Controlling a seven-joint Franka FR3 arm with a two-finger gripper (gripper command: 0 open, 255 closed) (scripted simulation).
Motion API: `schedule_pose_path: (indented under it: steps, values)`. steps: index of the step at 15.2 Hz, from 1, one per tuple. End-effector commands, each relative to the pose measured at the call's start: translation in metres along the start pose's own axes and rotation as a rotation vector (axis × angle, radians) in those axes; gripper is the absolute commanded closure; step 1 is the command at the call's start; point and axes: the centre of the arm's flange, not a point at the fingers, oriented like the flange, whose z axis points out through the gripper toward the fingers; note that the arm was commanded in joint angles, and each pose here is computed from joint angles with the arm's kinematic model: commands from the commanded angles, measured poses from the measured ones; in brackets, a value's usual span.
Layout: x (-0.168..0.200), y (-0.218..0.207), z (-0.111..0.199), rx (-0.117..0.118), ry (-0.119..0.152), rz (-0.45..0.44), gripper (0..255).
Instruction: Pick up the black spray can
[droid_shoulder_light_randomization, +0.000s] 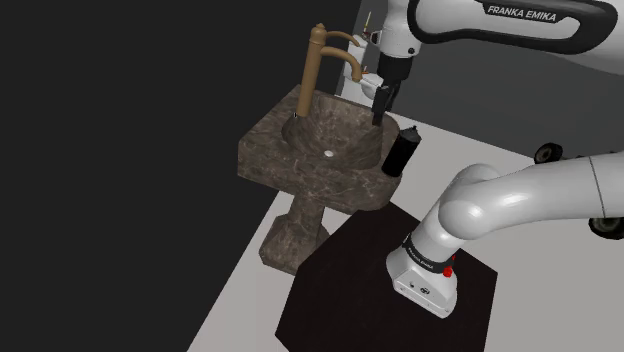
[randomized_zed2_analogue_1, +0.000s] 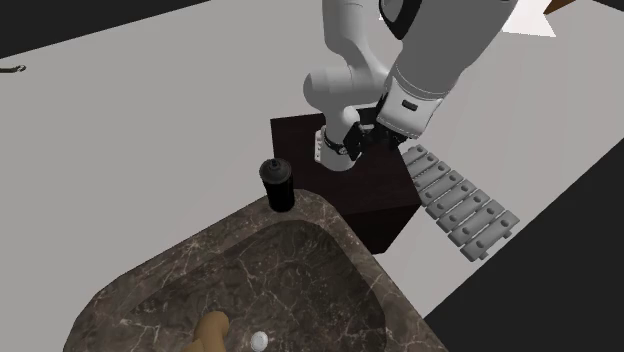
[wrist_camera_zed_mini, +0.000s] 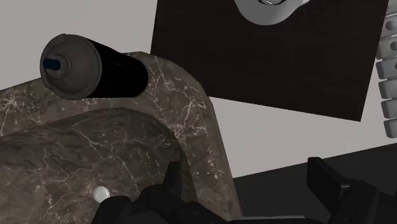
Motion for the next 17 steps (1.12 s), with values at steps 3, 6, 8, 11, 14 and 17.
schedule_pose_path:
  steps: [3, 6, 8, 11, 14, 17]
  values:
    - [-0.018, 0.008, 0.016, -0.025, 0.004, -0.143, 0]
    - [-0.043, 0.025, 0.04, -0.061, 0.009, -0.358, 0]
    - [-0.057, 0.04, 0.055, -0.086, 0.012, -0.502, 0]
    - [-0.073, 0.066, 0.078, -0.123, 0.018, -0.717, 0]
    - [-0.083, 0.096, 0.1, -0.159, 0.023, -0.932, 0]
    - [-0.087, 0.128, 0.12, -0.196, 0.028, -1.147, 0]
